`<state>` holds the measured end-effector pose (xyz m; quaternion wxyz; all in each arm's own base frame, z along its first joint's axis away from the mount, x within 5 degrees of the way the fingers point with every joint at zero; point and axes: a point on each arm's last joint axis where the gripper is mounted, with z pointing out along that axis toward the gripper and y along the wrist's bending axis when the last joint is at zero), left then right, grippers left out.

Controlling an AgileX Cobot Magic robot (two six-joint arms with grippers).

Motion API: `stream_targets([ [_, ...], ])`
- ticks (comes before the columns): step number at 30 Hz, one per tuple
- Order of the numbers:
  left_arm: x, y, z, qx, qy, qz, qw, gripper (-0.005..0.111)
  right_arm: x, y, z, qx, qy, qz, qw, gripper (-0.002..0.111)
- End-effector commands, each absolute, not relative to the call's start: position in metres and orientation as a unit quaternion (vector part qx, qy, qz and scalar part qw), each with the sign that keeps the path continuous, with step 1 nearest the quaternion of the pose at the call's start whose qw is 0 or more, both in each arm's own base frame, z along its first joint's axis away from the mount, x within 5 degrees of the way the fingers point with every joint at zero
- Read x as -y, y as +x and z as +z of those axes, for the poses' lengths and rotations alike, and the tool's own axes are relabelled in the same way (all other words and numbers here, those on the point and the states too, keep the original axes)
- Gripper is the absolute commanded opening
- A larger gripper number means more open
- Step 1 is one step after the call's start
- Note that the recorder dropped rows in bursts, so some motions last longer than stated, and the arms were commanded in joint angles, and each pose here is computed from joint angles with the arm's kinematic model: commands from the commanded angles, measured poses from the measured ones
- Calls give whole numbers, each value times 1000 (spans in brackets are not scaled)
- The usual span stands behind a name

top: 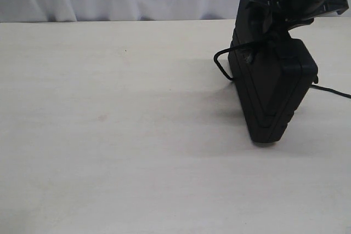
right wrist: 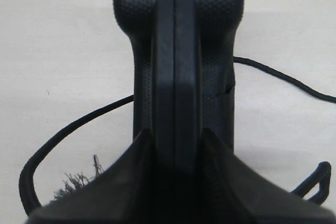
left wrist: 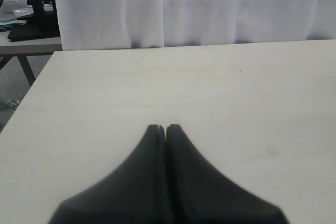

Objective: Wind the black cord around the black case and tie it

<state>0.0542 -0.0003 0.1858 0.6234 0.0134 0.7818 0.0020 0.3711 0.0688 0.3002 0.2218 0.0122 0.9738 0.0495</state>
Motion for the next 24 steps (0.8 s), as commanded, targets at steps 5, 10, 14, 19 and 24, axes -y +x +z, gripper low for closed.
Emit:
stream_targets([
  [5, 1, 54, 185, -781, 15, -2, 625, 0, -68, 374, 310, -966, 12, 56, 252, 4],
  [10, 1, 54, 185, -781, 15, -2, 625, 0, -68, 374, 310, -966, 12, 56, 252, 4],
  [14, 1, 54, 185, -781, 15, -2, 625, 0, -67, 374, 310, -966, 11, 53, 253, 4],
  [19, 1, 54, 185, -781, 15, -2, 625, 0, -67, 375, 311, -965, 10, 52, 257, 4],
  [24, 1, 54, 185, -781, 15, -2, 625, 0, -67, 375, 311, -965, 11, 53, 258, 4],
])
